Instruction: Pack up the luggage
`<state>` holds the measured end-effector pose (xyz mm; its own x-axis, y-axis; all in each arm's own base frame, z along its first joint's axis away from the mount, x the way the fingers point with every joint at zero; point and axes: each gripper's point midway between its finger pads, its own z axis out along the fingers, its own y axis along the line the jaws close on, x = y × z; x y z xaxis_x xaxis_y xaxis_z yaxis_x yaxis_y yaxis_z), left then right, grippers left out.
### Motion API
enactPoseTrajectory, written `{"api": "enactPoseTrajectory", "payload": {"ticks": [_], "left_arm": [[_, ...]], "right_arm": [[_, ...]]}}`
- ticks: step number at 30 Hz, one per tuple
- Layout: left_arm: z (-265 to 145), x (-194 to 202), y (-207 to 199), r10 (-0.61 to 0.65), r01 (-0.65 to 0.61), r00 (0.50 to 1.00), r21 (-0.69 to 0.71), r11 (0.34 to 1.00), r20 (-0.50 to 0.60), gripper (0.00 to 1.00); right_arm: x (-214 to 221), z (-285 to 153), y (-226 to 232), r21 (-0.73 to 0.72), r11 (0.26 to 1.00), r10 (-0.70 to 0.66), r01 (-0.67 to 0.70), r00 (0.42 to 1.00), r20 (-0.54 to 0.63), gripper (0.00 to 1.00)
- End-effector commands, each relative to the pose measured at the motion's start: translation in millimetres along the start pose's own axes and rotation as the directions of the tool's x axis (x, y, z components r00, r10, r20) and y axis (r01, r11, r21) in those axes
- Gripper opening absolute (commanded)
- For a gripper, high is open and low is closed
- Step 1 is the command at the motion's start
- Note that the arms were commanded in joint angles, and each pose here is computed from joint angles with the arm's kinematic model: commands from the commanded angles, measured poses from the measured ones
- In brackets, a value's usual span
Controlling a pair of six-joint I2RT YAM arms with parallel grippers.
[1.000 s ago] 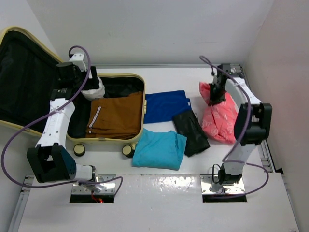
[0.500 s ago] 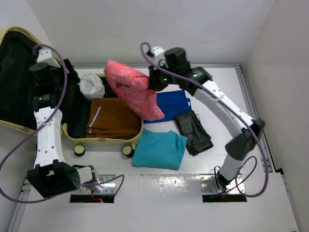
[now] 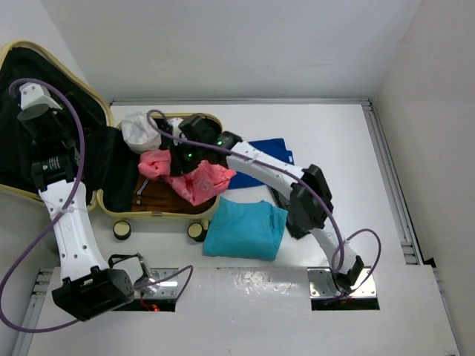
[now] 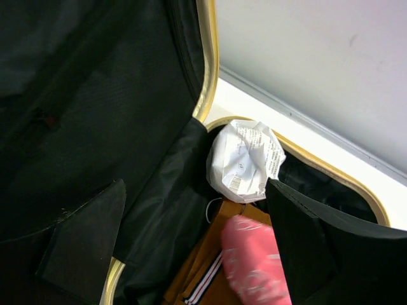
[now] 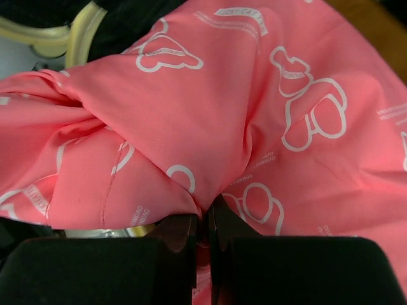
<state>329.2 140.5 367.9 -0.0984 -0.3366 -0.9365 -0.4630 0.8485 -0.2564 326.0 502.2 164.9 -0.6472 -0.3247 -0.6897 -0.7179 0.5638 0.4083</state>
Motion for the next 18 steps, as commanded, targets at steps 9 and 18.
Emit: {"api": "enactPoseTrajectory", "payload": {"ticks": [9,18], "left_arm": [[-19.1,-8.1,4.0,0.003,-0.003,0.999,0.001,1.000,0.048,0.96],[-12.6,31.3,-25.0,0.159,-0.131,0.982,0.249,0.960,-0.098,0.98]], "right_arm": [[-21.7,51.6,109.2,-0.255,0.940,-0.165,0.227,0.956,0.242,0.00],[-11.7,52.3,82.1,-0.183,0.900,-0.339,0.396,0.899,0.279,0.61]]}}
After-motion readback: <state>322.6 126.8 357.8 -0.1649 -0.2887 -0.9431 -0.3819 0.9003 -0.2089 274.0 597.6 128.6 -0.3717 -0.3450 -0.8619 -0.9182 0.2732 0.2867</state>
